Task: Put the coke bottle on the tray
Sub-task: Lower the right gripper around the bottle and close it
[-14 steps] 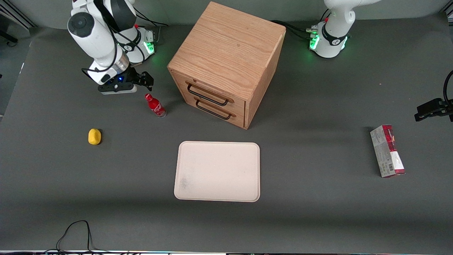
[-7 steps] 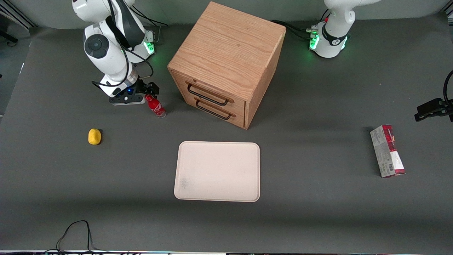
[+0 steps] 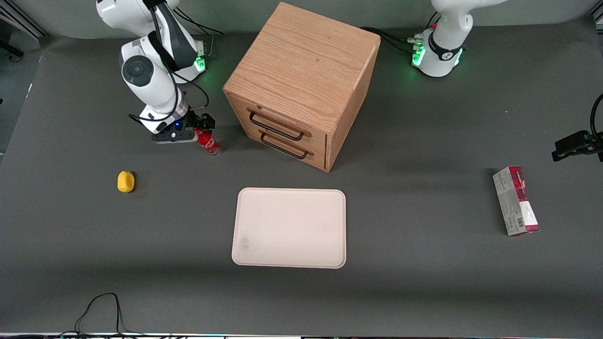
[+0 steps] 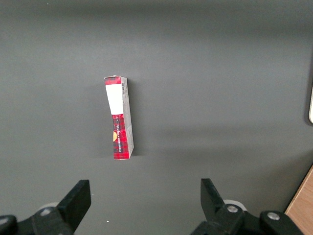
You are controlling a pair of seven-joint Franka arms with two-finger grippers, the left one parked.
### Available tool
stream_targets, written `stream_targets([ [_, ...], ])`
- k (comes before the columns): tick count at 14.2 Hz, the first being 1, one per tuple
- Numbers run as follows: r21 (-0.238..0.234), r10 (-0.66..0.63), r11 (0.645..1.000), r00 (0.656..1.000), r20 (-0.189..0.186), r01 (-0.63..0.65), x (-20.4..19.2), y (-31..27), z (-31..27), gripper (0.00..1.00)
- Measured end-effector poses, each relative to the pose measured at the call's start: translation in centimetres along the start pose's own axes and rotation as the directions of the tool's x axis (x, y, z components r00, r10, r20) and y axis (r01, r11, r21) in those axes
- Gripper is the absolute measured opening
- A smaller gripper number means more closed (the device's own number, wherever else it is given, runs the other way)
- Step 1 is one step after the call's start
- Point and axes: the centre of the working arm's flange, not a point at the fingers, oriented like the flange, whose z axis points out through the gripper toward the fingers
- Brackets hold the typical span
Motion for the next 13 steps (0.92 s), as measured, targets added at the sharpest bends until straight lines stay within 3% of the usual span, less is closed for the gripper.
stream_targets([
  [1,-0.001,0.001,1.000,1.000,0.001,-0.001,-0.02,-0.06,0.05,0.96],
  [2,-0.001,0.003,1.000,1.000,0.001,-0.003,-0.06,-0.17,0.07,0.87],
  [7,-0.002,0.003,1.000,1.000,0.000,-0.003,-0.21,-0.58,0.06,0.33],
  [13,-0.001,0.002,1.000,1.000,-0.001,-0.002,-0.01,-0.68,-0.43,0.33],
])
